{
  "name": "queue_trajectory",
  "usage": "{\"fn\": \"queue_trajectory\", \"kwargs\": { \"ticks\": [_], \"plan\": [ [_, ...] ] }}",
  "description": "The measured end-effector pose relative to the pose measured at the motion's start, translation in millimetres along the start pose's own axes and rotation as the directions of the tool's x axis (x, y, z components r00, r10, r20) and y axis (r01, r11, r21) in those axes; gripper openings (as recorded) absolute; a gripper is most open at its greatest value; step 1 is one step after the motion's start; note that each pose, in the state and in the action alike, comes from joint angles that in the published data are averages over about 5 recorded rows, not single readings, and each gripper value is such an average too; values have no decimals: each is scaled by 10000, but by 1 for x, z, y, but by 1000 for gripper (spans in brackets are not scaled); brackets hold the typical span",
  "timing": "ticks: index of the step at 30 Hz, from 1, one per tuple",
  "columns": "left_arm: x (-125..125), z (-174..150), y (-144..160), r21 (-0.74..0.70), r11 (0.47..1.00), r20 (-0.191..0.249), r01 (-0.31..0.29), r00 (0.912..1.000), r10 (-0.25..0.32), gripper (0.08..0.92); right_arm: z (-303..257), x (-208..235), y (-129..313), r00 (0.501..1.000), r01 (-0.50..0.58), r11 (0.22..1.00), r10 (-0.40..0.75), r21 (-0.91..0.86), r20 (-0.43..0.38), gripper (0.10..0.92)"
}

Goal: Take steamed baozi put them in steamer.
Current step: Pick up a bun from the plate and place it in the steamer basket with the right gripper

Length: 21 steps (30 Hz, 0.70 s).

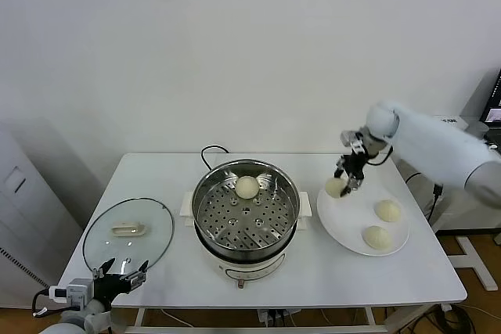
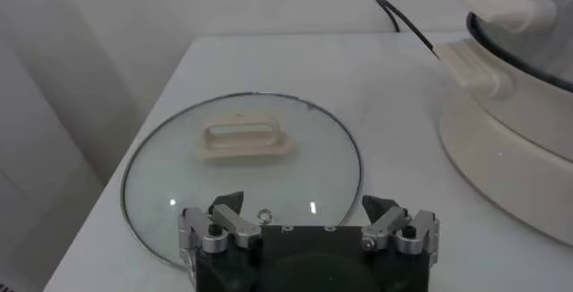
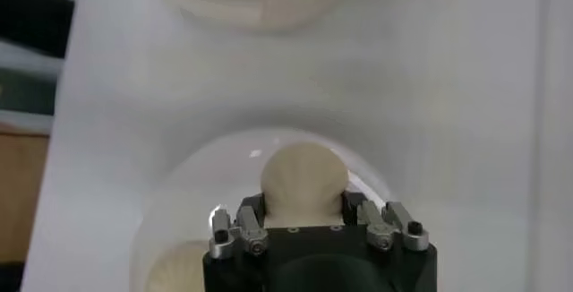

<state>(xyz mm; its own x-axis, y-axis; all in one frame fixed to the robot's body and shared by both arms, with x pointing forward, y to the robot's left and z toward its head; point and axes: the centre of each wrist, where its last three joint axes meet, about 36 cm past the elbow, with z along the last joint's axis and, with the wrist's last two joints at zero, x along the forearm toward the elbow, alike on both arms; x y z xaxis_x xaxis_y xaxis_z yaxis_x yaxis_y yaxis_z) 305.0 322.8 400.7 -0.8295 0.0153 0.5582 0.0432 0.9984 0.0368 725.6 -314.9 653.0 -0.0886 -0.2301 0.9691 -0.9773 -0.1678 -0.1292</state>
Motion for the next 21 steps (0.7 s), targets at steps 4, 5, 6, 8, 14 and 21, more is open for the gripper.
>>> {"fn": "queue_trajectory", "kwargs": {
  "ticks": [4,5,6,8,14,21],
  "plan": [
    [0,-2,-2,-17,10000,52,-29,10000,29,823,-31,37,-3,9994,-161,9999,161,-8,295,526],
    [1,-2,-2,-21,10000,61,-37,10000,37,823,-39,45,-3,9990,-209,9998,210,-21,387,526],
    [1,-2,-2,-29,10000,65,-42,10000,43,823,-47,53,-3,9985,-257,9997,258,-40,490,526],
    [1,-2,-3,-52,10000,64,-53,10000,53,823,-63,65,-3,9969,-335,9994,340,-88,703,526],
    [0,-2,-6,-121,9999,69,-89,9999,90,823,-111,78,-1,9908,-419,9986,457,-323,1277,528],
    [-2,-5,-7,-138,9998,104,-110,9999,111,823,-168,65,3,9842,-376,9978,466,-554,1711,526]
  ]
}}
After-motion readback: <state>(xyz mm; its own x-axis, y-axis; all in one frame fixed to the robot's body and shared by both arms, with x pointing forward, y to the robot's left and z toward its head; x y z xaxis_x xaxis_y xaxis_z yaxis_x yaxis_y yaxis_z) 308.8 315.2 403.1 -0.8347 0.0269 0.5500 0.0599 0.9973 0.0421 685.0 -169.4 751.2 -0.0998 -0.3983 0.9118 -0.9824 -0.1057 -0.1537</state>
